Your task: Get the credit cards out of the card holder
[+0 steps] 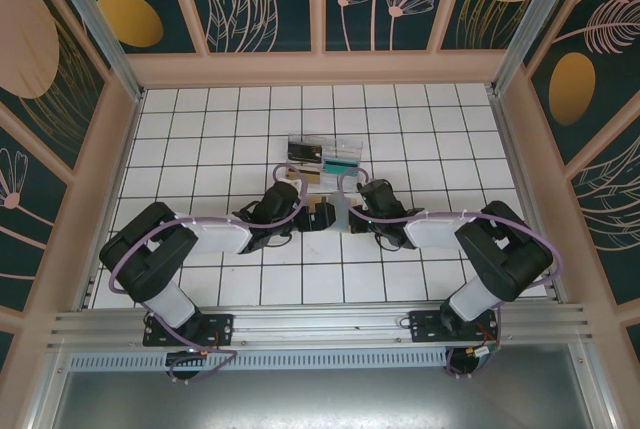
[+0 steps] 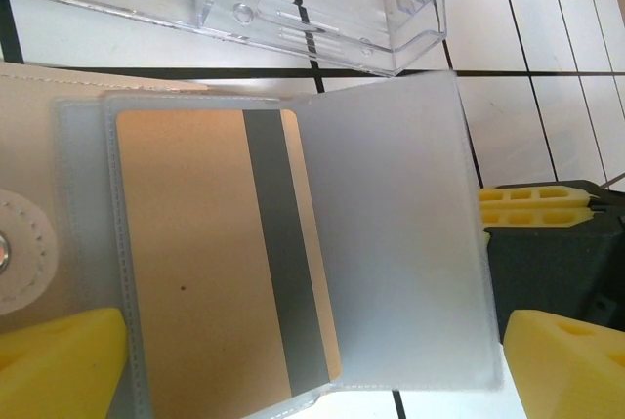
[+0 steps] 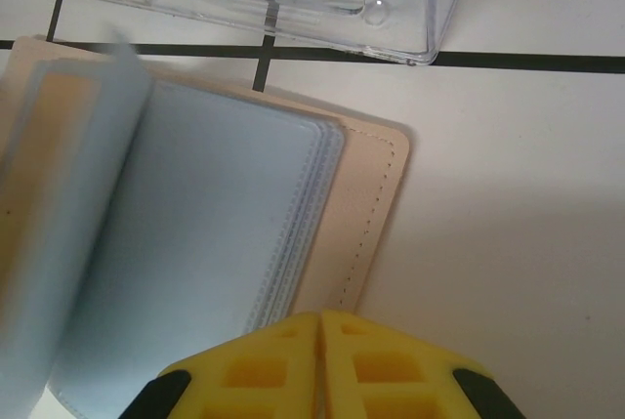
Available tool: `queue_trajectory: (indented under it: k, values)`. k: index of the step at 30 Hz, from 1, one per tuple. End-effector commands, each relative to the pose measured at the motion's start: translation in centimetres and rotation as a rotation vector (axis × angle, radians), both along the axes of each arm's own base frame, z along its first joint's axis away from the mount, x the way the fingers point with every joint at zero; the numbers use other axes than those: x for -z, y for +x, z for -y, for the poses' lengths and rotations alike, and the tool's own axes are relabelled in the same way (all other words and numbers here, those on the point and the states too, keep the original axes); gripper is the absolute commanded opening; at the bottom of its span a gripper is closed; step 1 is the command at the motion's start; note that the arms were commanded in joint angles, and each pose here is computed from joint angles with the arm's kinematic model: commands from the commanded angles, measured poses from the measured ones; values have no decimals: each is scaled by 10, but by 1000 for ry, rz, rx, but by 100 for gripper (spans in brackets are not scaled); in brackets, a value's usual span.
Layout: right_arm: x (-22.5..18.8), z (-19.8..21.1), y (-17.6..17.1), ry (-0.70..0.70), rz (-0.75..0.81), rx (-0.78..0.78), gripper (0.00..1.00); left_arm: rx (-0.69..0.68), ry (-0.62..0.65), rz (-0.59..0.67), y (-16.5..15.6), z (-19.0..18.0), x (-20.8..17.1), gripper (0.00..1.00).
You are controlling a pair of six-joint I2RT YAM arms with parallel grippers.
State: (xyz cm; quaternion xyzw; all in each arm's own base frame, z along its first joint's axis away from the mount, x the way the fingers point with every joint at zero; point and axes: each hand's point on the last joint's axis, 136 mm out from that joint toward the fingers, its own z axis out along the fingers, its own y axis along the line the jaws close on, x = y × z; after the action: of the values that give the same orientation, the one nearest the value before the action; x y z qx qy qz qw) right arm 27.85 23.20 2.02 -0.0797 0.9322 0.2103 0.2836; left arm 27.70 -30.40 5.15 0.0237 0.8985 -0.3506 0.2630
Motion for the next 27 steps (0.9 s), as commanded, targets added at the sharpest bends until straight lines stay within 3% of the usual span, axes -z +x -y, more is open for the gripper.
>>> queue_trajectory:
  k: [1, 12, 16, 22, 27]
  values:
    - [10, 4, -6, -19, -39, 9, 13, 2, -6, 18, -1, 1, -11, 99]
    - [-38, 9, 4, 87, 52, 100, 20, -54, 82, 52, 6, -19, -10, 99]
    - [-58, -7, 5, 215, 46, 98, 21, -83, 119, 63, 14, -31, -5, 86]
    - [-63, -43, 3, 376, -26, 51, 20, -92, 156, 66, 25, -37, 5, 60]
    - [-51, -62, 6, 393, -79, 53, 19, -89, 167, 48, 26, -40, 16, 50]
